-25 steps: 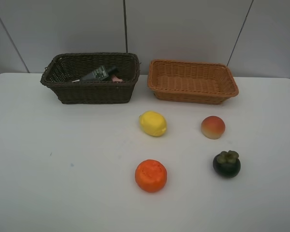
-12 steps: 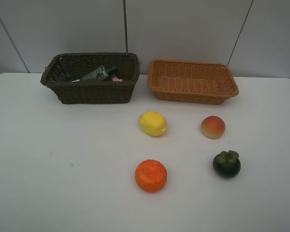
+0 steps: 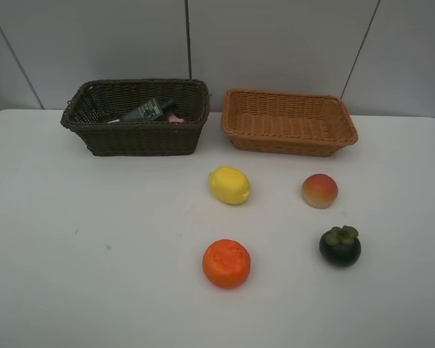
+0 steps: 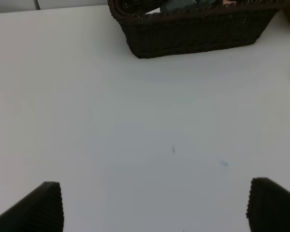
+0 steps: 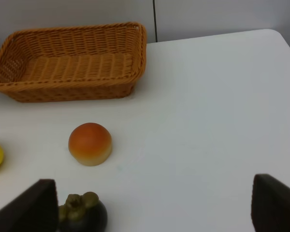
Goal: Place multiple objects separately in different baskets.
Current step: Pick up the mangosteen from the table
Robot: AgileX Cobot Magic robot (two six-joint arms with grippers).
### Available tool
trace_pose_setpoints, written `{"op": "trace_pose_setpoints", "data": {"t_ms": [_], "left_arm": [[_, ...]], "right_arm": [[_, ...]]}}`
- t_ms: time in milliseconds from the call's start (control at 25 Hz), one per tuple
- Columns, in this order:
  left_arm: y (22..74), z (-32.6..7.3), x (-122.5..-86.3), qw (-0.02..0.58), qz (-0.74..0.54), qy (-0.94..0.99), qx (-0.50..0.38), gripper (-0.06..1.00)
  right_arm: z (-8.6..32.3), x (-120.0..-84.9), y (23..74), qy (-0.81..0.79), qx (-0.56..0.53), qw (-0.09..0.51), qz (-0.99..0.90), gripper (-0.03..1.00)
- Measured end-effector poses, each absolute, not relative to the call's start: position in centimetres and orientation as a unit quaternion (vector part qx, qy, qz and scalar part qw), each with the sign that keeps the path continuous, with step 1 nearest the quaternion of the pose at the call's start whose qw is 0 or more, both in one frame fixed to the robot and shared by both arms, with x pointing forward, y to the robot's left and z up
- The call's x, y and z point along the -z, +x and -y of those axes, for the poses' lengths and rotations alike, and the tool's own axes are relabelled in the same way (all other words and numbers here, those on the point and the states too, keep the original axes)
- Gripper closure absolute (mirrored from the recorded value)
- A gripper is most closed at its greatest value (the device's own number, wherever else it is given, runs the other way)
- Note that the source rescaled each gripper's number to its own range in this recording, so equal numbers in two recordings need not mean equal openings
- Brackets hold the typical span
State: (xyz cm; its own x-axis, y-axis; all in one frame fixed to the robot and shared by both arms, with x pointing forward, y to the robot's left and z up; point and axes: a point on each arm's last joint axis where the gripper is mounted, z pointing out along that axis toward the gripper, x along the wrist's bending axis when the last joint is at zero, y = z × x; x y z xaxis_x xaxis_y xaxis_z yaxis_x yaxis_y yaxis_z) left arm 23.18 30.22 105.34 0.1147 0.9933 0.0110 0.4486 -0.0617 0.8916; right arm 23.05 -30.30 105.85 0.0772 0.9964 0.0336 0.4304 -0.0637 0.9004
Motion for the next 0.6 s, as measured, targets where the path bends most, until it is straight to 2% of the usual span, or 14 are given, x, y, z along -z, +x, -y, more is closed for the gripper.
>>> {"op": "trace_pose_setpoints", "data": {"t_ms": [360, 600], "left_arm": [[23.2, -30.2, -105.3, 0.387, -0.565, 0.638, -0.352, -0.06], [23.2, -30.2, -105.3, 0.387, -0.565, 0.638, -0.352, -0.06]], "right_arm": [[30.3, -105.9, 23.2, 0.629, -0.369, 0.378, -0.570, 0.13], [30.3, -105.9, 24.7, 0.652, -0.344, 0.348, -0.579, 0.13]]}}
